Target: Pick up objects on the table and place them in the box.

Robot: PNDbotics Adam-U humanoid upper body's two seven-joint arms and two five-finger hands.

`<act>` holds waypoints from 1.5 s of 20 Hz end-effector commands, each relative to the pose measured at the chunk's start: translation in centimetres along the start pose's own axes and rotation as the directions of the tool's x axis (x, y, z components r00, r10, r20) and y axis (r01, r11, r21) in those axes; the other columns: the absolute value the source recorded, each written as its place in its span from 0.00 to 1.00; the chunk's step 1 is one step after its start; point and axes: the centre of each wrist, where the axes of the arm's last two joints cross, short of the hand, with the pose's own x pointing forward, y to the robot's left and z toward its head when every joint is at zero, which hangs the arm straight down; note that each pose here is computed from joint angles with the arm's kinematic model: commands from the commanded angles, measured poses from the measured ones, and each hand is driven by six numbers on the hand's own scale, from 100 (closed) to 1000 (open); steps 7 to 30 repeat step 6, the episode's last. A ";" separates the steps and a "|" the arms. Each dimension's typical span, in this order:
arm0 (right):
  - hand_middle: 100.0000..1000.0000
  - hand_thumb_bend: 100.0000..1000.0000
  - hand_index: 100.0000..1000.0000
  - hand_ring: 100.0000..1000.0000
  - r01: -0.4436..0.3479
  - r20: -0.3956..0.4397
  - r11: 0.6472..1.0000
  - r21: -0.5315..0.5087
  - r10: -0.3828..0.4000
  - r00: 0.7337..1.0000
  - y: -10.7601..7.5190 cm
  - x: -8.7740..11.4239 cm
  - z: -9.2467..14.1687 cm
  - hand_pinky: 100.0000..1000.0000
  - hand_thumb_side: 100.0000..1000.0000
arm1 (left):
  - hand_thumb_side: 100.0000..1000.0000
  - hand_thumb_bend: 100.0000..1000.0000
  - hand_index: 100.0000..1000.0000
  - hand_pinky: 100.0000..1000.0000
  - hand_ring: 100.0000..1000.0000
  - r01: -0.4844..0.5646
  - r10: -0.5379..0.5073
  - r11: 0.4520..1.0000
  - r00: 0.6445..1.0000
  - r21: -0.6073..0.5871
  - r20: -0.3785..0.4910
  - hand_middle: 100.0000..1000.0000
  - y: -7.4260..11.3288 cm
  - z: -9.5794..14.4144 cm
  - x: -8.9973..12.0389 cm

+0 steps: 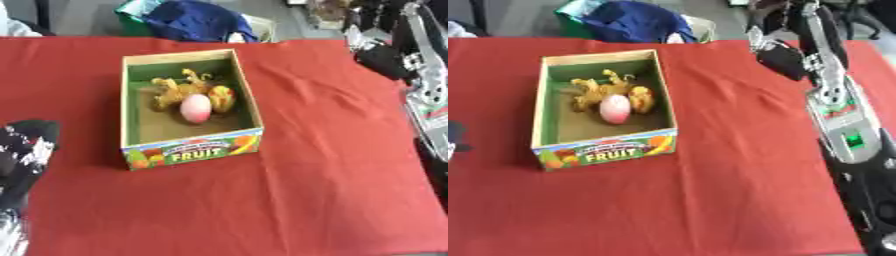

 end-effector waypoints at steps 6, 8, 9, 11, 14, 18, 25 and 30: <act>0.59 0.00 0.74 0.51 0.040 0.017 0.995 -0.093 -0.038 0.999 -1.1 1.1 1.5 0.48 0.26 | 0.34 0.49 0.57 0.50 0.63 0.008 -0.009 0.999 1.000 0.032 0.029 0.44 0.6 -0.4 0.7; 0.59 0.00 0.74 0.51 0.040 0.017 0.995 -0.093 -0.038 0.999 -1.1 1.1 1.5 0.48 0.26 | 0.34 0.49 0.57 0.50 0.63 0.008 -0.009 0.999 1.000 0.032 0.029 0.44 0.6 -0.4 0.7; 0.59 0.00 0.74 0.51 0.040 0.017 0.995 -0.093 -0.038 0.999 -1.1 1.1 1.5 0.48 0.26 | 0.34 0.49 0.57 0.50 0.63 0.008 -0.009 0.999 1.000 0.032 0.029 0.44 0.6 -0.4 0.7; 0.59 0.00 0.74 0.51 0.040 0.017 0.995 -0.093 -0.038 0.999 -1.1 1.1 1.5 0.48 0.26 | 0.34 0.49 0.57 0.50 0.63 0.008 -0.009 0.999 1.000 0.032 0.029 0.44 0.6 -0.4 0.7; 0.59 0.00 0.74 0.51 0.040 0.017 0.995 -0.093 -0.038 0.999 -1.1 1.1 1.5 0.48 0.26 | 0.34 0.49 0.57 0.50 0.63 0.008 -0.009 0.999 1.000 0.032 0.029 0.44 0.6 -0.4 0.7; 0.59 0.00 0.74 0.51 0.040 0.017 0.995 -0.093 -0.038 0.999 -1.1 1.1 1.5 0.48 0.26 | 0.34 0.49 0.57 0.50 0.63 0.008 -0.009 0.999 1.000 0.032 0.029 0.44 0.6 -0.4 0.7; 0.59 0.00 0.74 0.51 0.040 0.017 0.995 -0.093 -0.038 0.999 -1.1 1.1 1.5 0.48 0.26 | 0.34 0.49 0.57 0.50 0.63 0.008 -0.009 0.999 1.000 0.032 0.029 0.44 0.6 -0.4 0.7; 0.59 0.00 0.74 0.51 0.040 0.017 0.995 -0.093 -0.038 0.999 -1.1 1.1 1.5 0.48 0.26 | 0.34 0.49 0.57 0.50 0.63 0.008 -0.009 0.999 1.000 0.032 0.029 0.44 0.6 -0.4 0.7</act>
